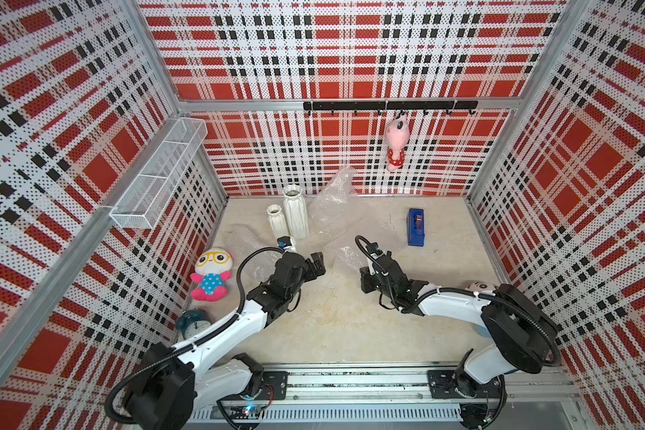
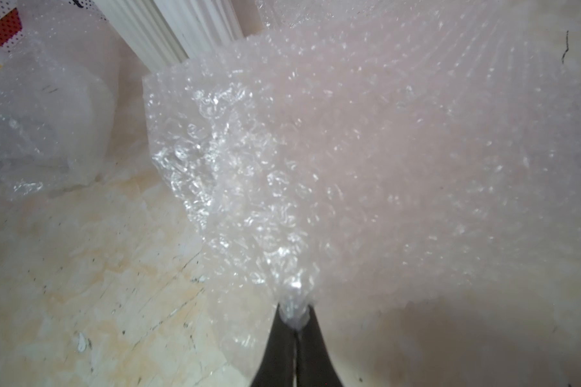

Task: Wrap vases in bubble wrap
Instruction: Move the bubble wrap to the center of the board.

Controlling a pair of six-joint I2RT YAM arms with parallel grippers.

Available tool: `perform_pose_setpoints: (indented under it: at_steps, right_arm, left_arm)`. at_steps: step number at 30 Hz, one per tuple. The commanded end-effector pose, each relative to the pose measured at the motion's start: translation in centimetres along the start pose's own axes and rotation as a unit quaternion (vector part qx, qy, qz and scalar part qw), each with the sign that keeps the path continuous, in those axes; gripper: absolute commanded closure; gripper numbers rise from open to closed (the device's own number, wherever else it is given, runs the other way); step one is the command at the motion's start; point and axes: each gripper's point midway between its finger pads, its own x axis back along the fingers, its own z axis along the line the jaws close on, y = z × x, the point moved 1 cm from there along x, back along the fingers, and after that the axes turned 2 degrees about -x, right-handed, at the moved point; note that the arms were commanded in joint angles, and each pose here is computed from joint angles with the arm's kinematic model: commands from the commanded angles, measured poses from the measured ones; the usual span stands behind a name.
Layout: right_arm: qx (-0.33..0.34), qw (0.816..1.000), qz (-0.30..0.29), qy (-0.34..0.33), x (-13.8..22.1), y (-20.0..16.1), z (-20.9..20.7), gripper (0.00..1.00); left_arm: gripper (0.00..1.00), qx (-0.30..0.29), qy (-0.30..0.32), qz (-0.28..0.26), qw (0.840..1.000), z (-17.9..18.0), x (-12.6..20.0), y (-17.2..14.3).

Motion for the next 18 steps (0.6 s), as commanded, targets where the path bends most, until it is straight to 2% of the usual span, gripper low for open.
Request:
perform_pose_setpoints:
  at_steps: [1,8,18]
  right_arm:
    - [-0.015,1.000,-0.006,0.024,1.0,-1.5,0.6,1.00]
    - [-0.040,0.998,-0.012,0.045,0.9,-3.7,0.3,1.00]
    - [-0.054,0.996,-0.002,0.065,0.3,-5.0,1.0,1.00]
  left_arm:
    - [0.01,0.004,-0.041,-0.013,0.999,-2.5,-0.8,1.1]
    - [0.01,0.024,-0.055,0.045,0.997,-3.6,-3.8,-1.5]
    - [0.01,0.079,-0.038,0.094,0.992,-2.5,-5.9,-4.6]
